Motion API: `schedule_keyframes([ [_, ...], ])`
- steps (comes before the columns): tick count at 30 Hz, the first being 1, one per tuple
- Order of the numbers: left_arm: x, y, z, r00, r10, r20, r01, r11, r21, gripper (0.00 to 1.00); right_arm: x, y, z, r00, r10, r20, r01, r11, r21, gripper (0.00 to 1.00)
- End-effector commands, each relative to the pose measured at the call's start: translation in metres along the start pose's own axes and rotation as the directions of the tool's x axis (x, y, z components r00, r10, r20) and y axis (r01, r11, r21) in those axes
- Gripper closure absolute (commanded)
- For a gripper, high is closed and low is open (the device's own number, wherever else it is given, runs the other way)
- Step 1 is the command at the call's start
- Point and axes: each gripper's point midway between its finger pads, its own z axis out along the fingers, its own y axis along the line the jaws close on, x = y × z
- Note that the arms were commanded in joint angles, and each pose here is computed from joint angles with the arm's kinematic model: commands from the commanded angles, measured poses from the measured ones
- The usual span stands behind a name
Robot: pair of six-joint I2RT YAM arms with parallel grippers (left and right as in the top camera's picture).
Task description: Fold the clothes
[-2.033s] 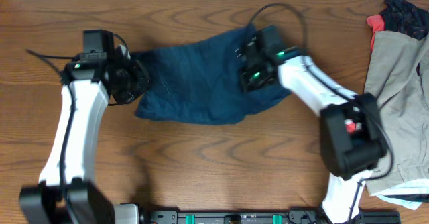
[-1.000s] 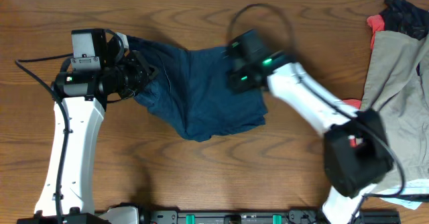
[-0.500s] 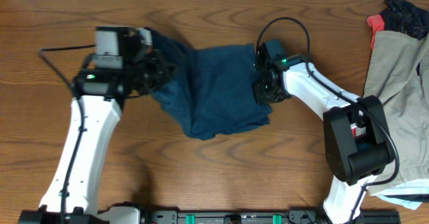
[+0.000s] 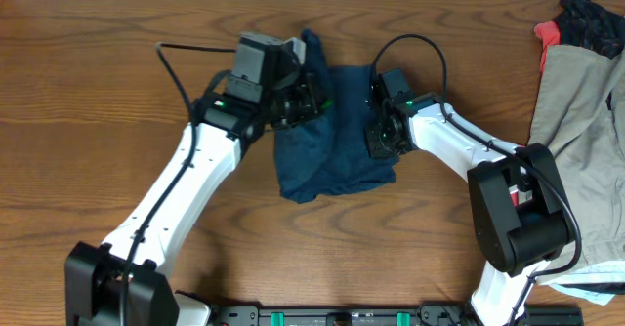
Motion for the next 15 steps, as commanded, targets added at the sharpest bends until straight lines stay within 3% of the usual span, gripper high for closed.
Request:
schedule_keyframes([
  [1,-0.002,-0.007,0.008,1.0,-0.021,0.019,0.022,1.0,-0.007,0.94,0.034,0.002,0.021,0.994,0.006,-0.109,-0.005,1.0,0.004,0.83],
  [7,0.012,-0.014,0.026,1.0,-0.005,-0.016,0.005,1.0,-0.004,0.88,0.038,0.001,0.02,0.992,0.014,-0.124,-0.013,1.0,0.009,0.8],
  [10,0.012,-0.015,0.031,1.0,0.003,-0.013,-0.003,1.0,-0.004,0.64,0.041,0.001,0.02,0.991,0.015,-0.134,-0.013,1.0,0.012,0.76],
  [11,0.011,-0.013,0.032,1.0,0.003,-0.008,-0.003,1.0,-0.011,0.61,0.041,-0.002,0.018,0.99,0.017,-0.139,-0.014,1.0,0.022,0.74],
  [15,-0.002,-0.001,0.028,1.0,0.002,0.027,-0.001,0.999,-0.038,0.59,0.04,-0.049,-0.002,0.978,0.177,-0.113,-0.145,0.958,0.246,0.7],
])
